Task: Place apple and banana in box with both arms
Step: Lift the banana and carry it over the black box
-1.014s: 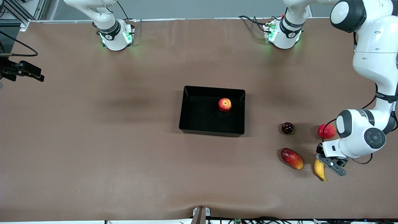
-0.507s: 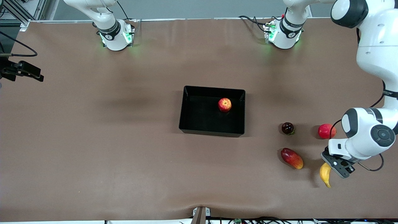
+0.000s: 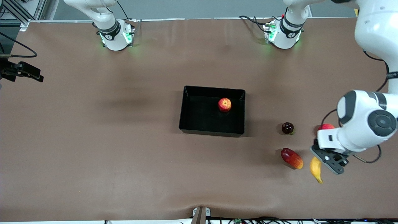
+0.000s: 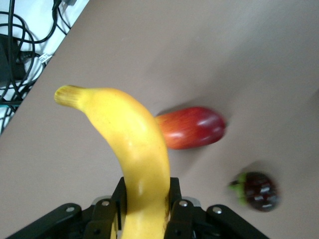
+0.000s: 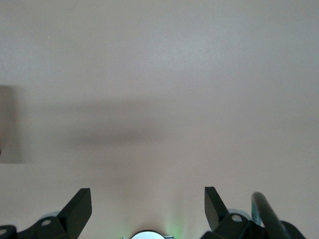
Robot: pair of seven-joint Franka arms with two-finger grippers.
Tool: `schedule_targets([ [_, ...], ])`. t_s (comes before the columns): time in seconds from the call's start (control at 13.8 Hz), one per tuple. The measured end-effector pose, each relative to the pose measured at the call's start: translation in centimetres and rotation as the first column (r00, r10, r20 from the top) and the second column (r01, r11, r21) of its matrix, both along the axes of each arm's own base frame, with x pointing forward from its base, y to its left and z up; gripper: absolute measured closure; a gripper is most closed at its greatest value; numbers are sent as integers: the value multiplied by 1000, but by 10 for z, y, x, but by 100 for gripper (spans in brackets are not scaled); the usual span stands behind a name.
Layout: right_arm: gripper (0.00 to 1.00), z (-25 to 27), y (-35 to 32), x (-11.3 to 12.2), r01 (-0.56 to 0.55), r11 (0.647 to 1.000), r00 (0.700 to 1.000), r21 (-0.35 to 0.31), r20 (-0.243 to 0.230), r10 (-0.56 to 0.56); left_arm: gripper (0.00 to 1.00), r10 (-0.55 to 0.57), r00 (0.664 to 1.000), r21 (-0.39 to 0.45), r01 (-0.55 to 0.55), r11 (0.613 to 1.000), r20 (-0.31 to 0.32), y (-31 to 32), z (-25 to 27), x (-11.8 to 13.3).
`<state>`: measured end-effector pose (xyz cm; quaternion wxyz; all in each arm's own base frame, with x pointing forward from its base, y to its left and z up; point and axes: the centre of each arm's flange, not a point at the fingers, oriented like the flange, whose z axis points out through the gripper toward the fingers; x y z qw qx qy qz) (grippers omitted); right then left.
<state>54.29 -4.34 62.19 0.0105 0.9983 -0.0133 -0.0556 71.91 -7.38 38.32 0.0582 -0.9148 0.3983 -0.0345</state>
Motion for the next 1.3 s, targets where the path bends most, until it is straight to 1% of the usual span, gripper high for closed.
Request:
schedule_targets([
  [0.22, 0, 0, -1, 0, 3, 1000, 1000, 0, 0, -3, 64, 160, 987, -9, -160, 987, -22, -90, 15, -25],
  [0.36, 0, 0, -3, 0, 5, 1000, 1000, 0, 0, -5, 64, 282, 959, -21, -283, 959, -42, -160, 15, -51],
  [0.51, 0, 0, -3, 0, 6, 1000, 1000, 0, 0, -6, 64, 375, 925, -18, -377, 926, -56, -235, 13, -86],
  [0.65, 0, 0, -4, 0, 7, 1000, 1000, 0, 0, -7, 64, 442, 895, -5, -443, 896, -58, -303, 6, -128],
  [0.8, 0, 0, -4, 0, 7, 1000, 1000, 0, 0, -7, 64, 496, 866, 32, -495, 868, -63, -349, -9, -168],
  [0.94, 0, 0, -4, 0, 7, 1000, 1000, 0, 0, -7, 64, 517, 852, 53, -514, 856, -83, -376, -24, -196],
  [1.09, 0, 0, -4, 0, 8, 1000, 1000, 0, 0, -8, 64, 540, 835, 55, -537, 842, -108, -398, -39, -218],
  [1.16, 0, 0, -4, 0, 8, 1000, 1000, 0, 0, -8, 64, 545, 831, 40, -544, 838, -110, -409, -45, -227],
  [1.3, 0, 0, -5, 0, 9, 1000, 1000, 0, 0, -9, 64, 540, 833, 2, -543, 839, -118, -425, -57, -236],
])
